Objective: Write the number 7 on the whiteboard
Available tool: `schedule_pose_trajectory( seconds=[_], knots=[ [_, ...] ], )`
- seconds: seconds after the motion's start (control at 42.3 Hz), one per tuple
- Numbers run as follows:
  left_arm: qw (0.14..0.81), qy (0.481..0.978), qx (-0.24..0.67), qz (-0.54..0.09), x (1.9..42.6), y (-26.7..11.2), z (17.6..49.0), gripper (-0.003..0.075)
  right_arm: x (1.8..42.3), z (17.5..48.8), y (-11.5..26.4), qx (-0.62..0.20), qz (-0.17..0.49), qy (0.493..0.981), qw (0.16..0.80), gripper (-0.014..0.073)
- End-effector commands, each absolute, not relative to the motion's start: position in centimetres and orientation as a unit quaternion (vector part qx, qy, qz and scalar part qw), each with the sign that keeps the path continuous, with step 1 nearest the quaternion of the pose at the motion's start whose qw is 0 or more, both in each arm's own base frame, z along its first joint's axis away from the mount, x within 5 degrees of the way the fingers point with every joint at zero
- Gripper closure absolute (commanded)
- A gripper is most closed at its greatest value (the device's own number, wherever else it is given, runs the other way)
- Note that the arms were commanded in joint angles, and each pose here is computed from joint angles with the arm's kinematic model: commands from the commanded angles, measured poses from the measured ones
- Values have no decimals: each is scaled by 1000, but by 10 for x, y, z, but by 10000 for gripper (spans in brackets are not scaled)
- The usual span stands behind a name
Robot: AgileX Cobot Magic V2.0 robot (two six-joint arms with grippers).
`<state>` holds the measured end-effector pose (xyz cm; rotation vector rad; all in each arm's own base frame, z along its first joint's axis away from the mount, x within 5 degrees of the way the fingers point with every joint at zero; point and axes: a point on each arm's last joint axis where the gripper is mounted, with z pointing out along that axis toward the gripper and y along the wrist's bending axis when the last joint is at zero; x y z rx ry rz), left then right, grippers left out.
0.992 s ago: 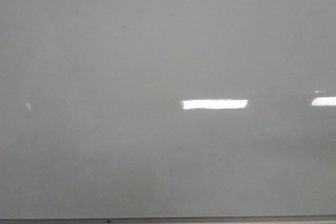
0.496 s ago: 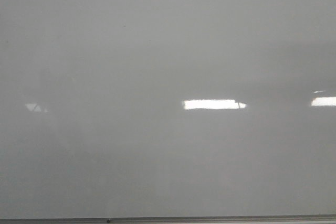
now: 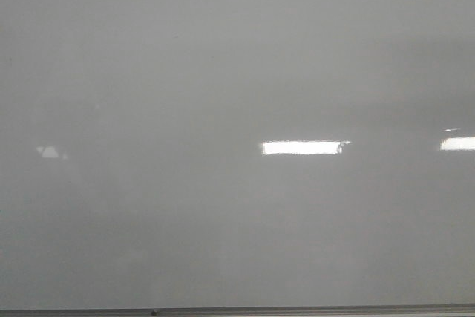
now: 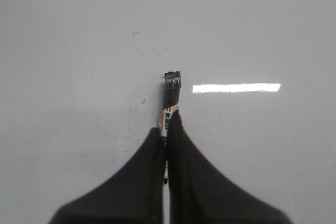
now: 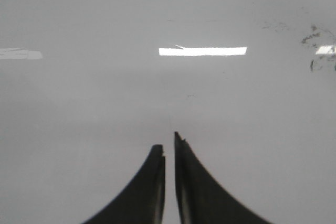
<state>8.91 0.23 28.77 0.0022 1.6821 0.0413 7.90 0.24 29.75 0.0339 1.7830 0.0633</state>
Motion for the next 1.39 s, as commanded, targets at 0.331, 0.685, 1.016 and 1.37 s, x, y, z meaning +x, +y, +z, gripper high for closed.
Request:
schedule_pose_trajectory(
  seconds=[0.331,0.685,1.016,1.37],
  knots=[
    [707,707,-2,21,90,3,307,65,81,316,2,17,27,746,665,-41],
    [708,705,-3,19,91,3,308,69,81,316,2,17,27,746,665,-41],
    [606,795,18,36,143,5,296,70,81,316,2,17,27,744,667,-41],
    [472,878,54,51,239,10,254,125,81,316,2,17,27,744,667,-40]
  ],
)
